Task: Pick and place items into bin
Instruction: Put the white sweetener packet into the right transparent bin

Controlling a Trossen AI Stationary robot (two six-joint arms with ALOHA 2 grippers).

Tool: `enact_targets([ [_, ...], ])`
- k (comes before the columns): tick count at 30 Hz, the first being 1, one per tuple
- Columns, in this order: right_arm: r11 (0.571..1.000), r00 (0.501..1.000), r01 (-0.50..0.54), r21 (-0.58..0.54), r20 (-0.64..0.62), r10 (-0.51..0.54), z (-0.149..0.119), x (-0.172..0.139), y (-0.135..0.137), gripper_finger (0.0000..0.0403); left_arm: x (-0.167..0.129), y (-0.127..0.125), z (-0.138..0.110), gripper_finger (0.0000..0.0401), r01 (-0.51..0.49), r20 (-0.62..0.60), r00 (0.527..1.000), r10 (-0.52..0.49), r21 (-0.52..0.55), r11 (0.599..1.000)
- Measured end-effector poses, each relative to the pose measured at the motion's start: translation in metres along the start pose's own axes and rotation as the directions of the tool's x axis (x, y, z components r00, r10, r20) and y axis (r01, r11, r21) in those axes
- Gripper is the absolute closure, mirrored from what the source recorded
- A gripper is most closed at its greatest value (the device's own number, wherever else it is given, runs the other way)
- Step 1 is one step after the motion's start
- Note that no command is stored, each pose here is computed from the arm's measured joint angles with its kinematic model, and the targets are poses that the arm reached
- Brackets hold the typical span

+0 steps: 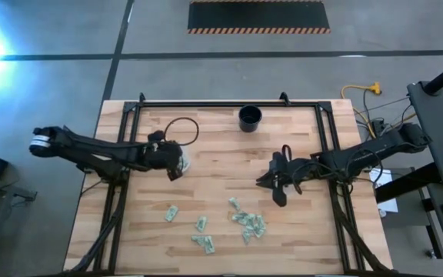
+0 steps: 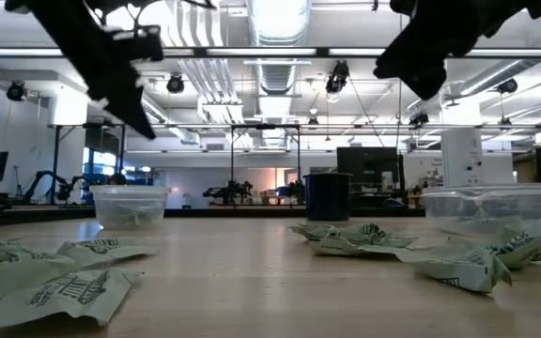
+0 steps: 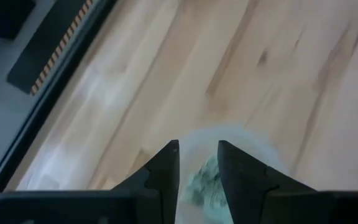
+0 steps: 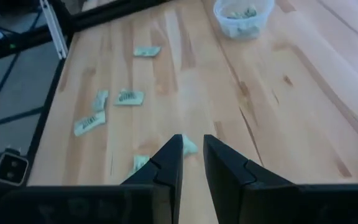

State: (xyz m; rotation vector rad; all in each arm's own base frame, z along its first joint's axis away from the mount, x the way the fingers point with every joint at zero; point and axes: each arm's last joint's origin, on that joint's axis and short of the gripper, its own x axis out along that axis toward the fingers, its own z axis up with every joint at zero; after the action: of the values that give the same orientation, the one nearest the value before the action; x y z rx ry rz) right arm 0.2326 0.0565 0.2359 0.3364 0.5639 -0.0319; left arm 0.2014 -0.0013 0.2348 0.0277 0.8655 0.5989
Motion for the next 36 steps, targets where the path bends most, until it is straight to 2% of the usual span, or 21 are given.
enact_targets([
  [9,0.988,0.992,-0.125,0.087,0.013,0.124,-0.009,0.052,0.008,0.0346,-0.02,0.009,0.013,0.0308,0.037,0.082,0.996,-0.033,-0.048,0.998],
  [11,0.985,0.993,-0.12,0.128,-0.009,0.122,-0.014,0.064,0.008,0.0345,-0.022,0.01,0.013,0.0308,0.042,0.09,0.995,-0.037,-0.052,0.998],
  [19,0.977,0.987,-0.12,0.174,-0.087,0.137,-0.014,0.101,0.017,0.0294,-0.032,0.017,0.011,0.0308,0.05,0.13,0.99,-0.047,-0.02,0.999],
  [23,0.982,0.985,-0.086,0.167,-0.133,0.108,-0.014,0.117,0.02,0.0267,-0.035,0.019,0.012,0.0308,0.049,0.145,0.988,-0.05,0.011,0.999],
  [30,0.993,0.951,0.056,0.103,-0.308,-0.022,-0.019,0.136,0.028,0.0243,-0.039,0.022,0.011,0.0308,0.065,0.158,0.985,-0.065,0.007,0.998],
  [36,0.992,0.947,0.095,0.085,-0.315,-0.064,-0.012,0.15,0.035,0.0243,-0.043,0.025,0.009,0.0308,0.074,0.17,0.983,-0.073,0.001,0.997],
])
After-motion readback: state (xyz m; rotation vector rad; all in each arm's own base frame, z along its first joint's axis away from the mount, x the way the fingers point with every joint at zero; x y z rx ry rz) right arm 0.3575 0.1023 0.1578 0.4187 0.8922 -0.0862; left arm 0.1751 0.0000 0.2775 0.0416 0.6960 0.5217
